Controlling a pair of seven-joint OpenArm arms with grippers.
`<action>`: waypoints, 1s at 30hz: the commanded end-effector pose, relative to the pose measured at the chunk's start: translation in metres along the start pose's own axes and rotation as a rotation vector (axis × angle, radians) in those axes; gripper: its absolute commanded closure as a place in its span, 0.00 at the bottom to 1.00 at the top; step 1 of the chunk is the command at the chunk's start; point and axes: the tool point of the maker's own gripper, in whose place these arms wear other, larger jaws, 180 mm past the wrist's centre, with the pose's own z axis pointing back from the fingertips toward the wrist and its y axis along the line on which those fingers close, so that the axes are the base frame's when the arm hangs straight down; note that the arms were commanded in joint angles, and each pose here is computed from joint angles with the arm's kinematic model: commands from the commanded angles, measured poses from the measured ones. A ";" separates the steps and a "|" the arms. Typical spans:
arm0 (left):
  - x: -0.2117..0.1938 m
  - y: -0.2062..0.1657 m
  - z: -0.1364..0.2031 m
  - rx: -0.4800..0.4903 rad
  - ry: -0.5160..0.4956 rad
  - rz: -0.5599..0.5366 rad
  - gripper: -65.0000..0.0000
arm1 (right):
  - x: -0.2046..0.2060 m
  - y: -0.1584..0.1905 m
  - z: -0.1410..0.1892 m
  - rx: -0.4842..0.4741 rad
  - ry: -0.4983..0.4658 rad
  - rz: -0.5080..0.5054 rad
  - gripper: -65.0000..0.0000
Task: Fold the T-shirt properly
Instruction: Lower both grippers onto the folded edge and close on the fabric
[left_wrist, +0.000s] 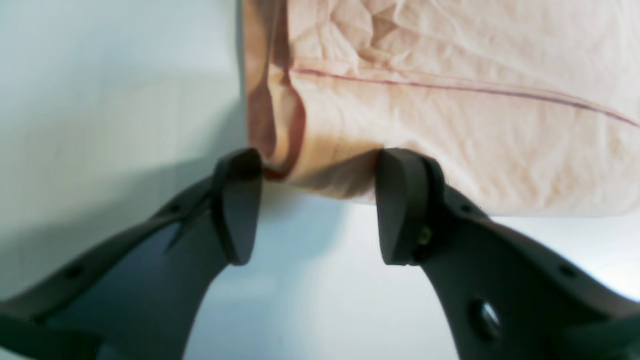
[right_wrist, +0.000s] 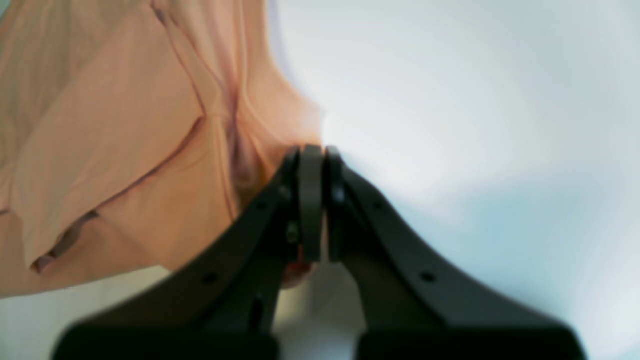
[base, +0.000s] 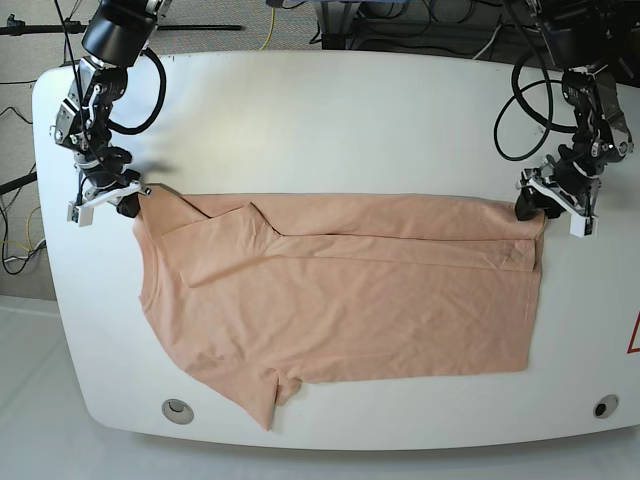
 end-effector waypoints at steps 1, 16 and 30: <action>0.001 0.004 0.002 0.018 0.019 -0.023 0.55 | 0.011 0.000 0.002 0.002 -0.017 0.020 1.00; 0.005 0.000 -0.001 0.023 0.021 -0.051 0.53 | 0.008 -0.001 0.002 0.005 -0.012 0.017 1.00; 0.005 -0.003 -0.004 0.010 0.016 -0.039 0.68 | 0.007 -0.001 0.002 0.003 -0.008 0.018 1.00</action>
